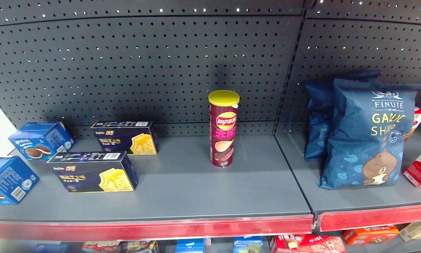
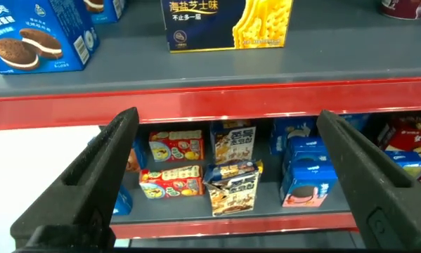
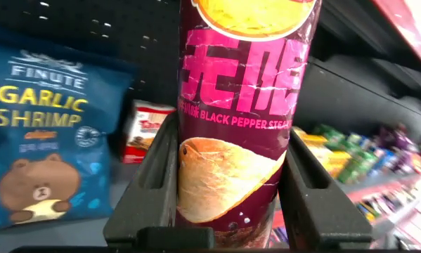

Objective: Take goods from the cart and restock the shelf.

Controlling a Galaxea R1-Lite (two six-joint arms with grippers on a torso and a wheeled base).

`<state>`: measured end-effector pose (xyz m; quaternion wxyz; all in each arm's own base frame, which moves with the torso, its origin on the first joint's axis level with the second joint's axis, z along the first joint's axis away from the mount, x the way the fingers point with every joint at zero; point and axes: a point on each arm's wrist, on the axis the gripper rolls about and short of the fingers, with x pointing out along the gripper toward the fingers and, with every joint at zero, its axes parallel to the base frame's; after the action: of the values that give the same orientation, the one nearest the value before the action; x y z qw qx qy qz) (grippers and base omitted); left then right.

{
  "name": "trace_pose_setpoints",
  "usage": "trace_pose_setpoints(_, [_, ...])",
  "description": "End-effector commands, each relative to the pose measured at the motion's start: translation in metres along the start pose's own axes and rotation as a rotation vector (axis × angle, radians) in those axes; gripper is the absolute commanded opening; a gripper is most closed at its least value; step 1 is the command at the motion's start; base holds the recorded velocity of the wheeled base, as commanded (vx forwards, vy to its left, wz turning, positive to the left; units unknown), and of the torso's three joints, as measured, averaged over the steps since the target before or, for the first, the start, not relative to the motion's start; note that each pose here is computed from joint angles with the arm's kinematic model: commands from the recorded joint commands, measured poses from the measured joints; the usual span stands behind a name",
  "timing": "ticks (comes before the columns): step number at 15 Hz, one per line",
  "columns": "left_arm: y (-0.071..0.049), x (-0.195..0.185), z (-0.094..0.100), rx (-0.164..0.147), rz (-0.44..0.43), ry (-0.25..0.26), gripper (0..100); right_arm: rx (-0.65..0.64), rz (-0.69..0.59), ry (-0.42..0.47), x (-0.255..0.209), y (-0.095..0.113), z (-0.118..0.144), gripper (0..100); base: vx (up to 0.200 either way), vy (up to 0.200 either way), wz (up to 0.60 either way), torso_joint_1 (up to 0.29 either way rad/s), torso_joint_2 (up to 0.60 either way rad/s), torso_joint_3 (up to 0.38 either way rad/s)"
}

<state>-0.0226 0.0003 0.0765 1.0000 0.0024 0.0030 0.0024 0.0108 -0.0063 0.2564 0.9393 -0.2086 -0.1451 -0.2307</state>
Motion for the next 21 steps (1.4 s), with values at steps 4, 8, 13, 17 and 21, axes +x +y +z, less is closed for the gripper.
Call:
trace_pose_setpoints(4, [0.0, -0.001, 0.003, 0.006, -0.006, -0.009, 100, 0.005, -0.087, -0.012, -0.011, -0.007, 0.007, 0, 0.0, 0.0, 0.0, 0.0, 0.0, 0.0])
trace_pose_setpoints(8, [-0.004, 0.029, 0.171, -0.058, -0.289, -0.088, 100, 0.039, -0.049, 0.107, -0.048, -0.019, 0.018, 0, 0.0, 0.0, 0.0, 0.0, 0.0, 0.0])
trace_pose_setpoints(13, [-0.041, 0.132, 0.261, -0.02, -0.685, -0.055, 100, 0.023, -0.087, 0.177, -0.083, -0.02, 0.008, 0, 0.0, 0.0, 0.0, 0.0, 0.0, 0.0])
trace_pose_setpoints(17, [-0.077, 0.205, 0.245, -0.094, -0.919, -0.023, 100, 0.016, -0.175, 0.194, -0.099, -0.028, 0.018, 0, 0.0, 0.0, 0.0, 0.0, 0.0, 0.0])
trace_pose_setpoints(21, [-0.089, 0.24, 0.193, -0.109, -0.977, 0.107, 100, 0.007, -0.253, 0.2, -0.11, -0.034, 0.028, 0, 0.0, 0.0, 0.0, 0.0, 0.0, 0.0])
